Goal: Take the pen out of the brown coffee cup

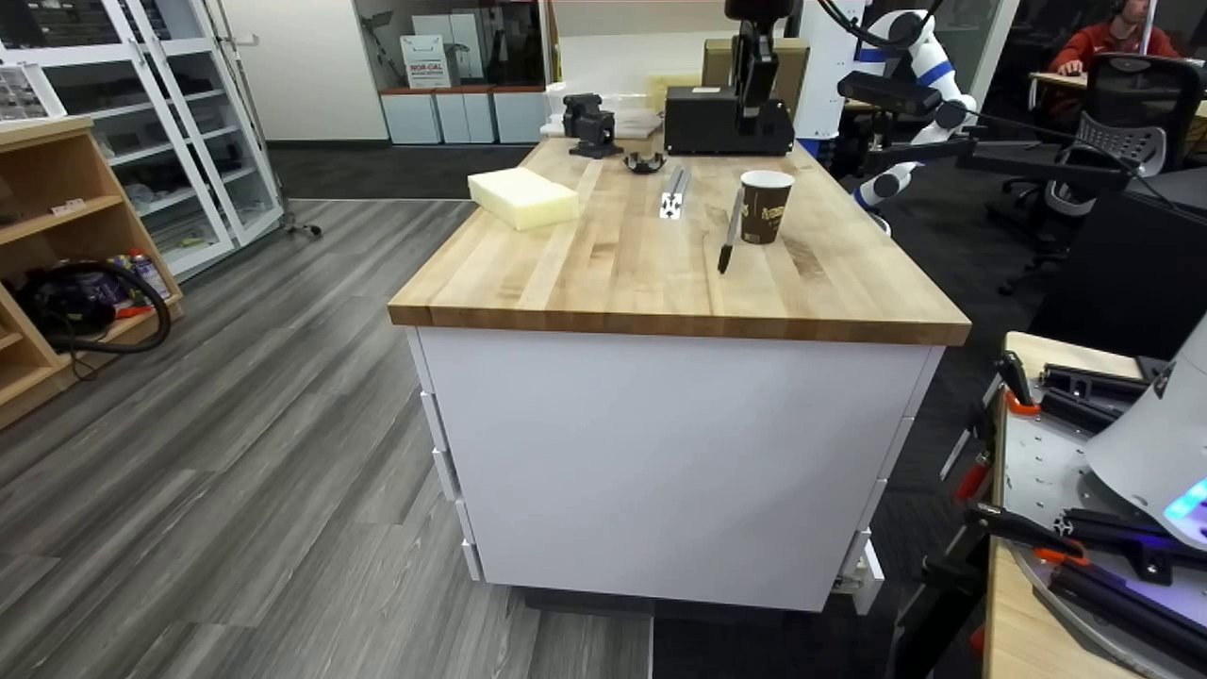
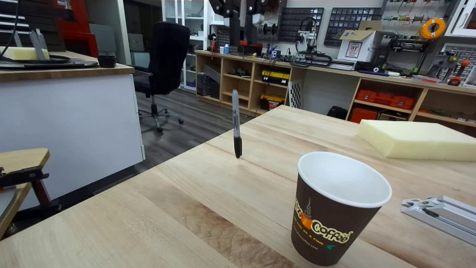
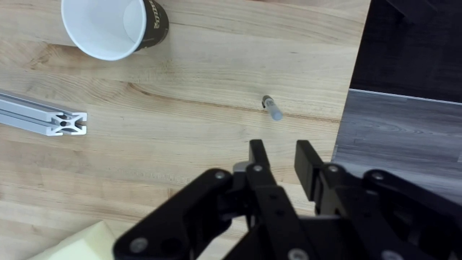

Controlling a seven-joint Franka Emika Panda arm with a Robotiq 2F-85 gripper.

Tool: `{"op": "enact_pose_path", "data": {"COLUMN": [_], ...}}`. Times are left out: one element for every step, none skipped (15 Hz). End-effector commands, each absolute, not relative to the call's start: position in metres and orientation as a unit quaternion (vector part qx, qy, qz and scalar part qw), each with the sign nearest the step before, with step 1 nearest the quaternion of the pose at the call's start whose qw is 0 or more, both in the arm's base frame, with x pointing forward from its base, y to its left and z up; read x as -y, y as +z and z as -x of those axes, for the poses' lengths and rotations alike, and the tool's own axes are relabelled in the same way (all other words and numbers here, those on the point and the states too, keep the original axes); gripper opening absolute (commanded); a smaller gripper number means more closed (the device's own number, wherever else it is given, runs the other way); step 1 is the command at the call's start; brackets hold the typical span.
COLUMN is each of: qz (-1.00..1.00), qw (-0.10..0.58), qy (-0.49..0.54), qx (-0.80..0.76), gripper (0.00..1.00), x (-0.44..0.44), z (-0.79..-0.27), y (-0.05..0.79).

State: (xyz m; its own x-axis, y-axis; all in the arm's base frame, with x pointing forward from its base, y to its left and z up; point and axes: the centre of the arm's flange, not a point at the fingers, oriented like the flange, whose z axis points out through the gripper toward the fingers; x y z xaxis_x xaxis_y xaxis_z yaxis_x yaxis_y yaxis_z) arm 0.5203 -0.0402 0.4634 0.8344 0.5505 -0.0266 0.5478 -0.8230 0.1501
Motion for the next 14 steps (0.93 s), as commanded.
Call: {"op": "enact_pose_path", "data": {"qz": [-0.952,-0.952,-0.952,-0.952,-0.952,-0.952,-0.954,-0.954,-0.954,-0.954,-0.954,-0.954,-0.954,-0.954], "qw": [0.073,0.074,0.075,0.076,0.077,0.078,0.075,0.075,0.075,0.075,0.074,0.074,0.074,0.074], "qy": [0.015,0.014,0.012,0.012,0.01,0.009,0.003,0.003,0.003,0.003,0.003,0.003,0.003,0.003], "qx": [-0.295,-0.295,-0.296,-0.295,-0.296,-0.295,-0.29,-0.291,-0.291,-0.291,-0.291,-0.291,-0.291,-0.291], "gripper": [0.58,0.66,0.71,0.77,0.84,0.9,0.72,0.78,0.86,0.89,0.9,0.9,0.9,0.9], "x": [0.0369,0.0364,0.0359,0.0352,0.0342,0.0334,0.0381,0.0378,0.0376,0.0376,0.0376,0.0376,0.0376,0.0376], "z": [-0.5148,-0.5144,-0.5142,-0.5135,-0.5132,-0.513,-0.5181,-0.518,-0.518,-0.518,-0.518,-0.5179,-0.5179,-0.5179], "y": [0.4599,0.4589,0.4579,0.4573,0.4566,0.4563,0.4577,0.4575,0.4574,0.4573,0.4573,0.4572,0.4572,0.4572]}}
